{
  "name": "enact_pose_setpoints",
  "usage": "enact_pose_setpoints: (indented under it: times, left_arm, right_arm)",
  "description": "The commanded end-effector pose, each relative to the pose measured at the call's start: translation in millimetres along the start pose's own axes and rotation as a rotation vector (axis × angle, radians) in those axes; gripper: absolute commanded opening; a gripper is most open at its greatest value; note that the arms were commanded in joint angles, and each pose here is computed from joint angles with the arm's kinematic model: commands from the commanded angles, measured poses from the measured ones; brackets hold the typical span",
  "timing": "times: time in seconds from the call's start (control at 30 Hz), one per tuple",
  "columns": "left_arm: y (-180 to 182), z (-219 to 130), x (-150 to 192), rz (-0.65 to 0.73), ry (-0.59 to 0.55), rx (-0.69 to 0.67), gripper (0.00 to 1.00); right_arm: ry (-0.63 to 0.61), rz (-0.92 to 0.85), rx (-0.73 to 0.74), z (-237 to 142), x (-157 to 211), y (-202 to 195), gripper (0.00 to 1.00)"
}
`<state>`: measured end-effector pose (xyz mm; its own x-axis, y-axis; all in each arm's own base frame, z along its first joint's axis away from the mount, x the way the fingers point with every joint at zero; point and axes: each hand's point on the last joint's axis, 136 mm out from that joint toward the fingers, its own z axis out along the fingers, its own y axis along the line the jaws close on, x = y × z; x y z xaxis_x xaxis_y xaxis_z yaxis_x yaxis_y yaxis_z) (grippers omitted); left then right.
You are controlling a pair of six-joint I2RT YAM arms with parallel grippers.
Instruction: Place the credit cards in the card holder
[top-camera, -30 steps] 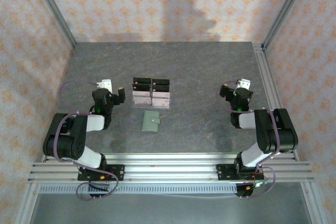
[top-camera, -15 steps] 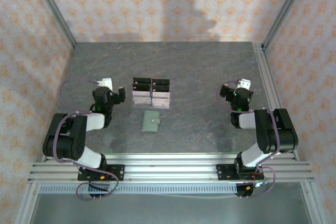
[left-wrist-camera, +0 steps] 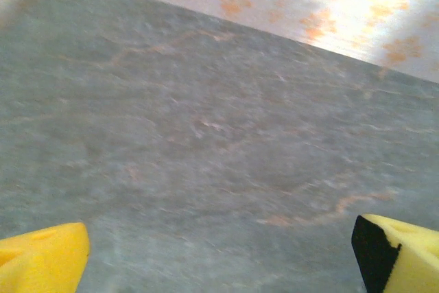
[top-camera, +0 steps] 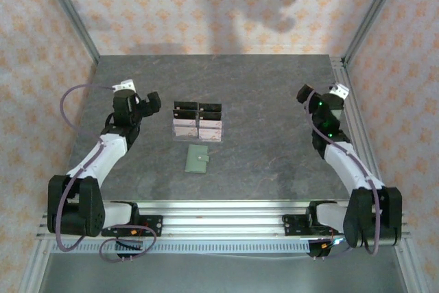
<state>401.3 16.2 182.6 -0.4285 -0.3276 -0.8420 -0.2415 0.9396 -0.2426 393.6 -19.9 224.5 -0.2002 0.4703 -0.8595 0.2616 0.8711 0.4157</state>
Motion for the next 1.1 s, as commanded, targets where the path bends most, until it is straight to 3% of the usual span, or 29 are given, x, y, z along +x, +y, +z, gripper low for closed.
enact_pose_setpoints:
  times: [0.0, 0.07, 0.2, 0.4, 0.6, 1.07]
  left_arm:
    - [-18.7, -13.4, 25.1, -0.111, 0.173, 0.108, 1.0]
    - [-27.9, -17.3, 29.9, -0.123, 0.203, 0.156, 1.0]
    - [-47.1, -20.6, 49.7, -0.11, 0.288, 0.24, 1.0]
    - [-68.8, -10.5, 76.2, -0.095, 0.356, 0.286, 1.0]
    - [-79.8, 1.7, 87.5, -0.098, 0.365, 0.305, 1.0]
    - [-95.4, 24.1, 108.0, -0.094, 0.409, 0.322, 1.0]
  right_arm:
    - [0.253, 0.14, -0.197, -12.3, 33.5, 39.6, 0.95]
    - [0.379, 0.18, -0.287, -18.8, 45.4, 67.8, 0.87]
    - [0.648, 0.089, -0.314, -35.9, 101.6, 118.4, 0.78]
    - [0.839, -0.047, -0.332, -58.1, 182.1, 179.5, 0.71]
    - [0.884, -0.099, -0.345, -59.1, 227.9, 209.2, 0.69]
    - [0.879, -0.065, -0.359, -19.6, 259.6, 247.0, 0.64]
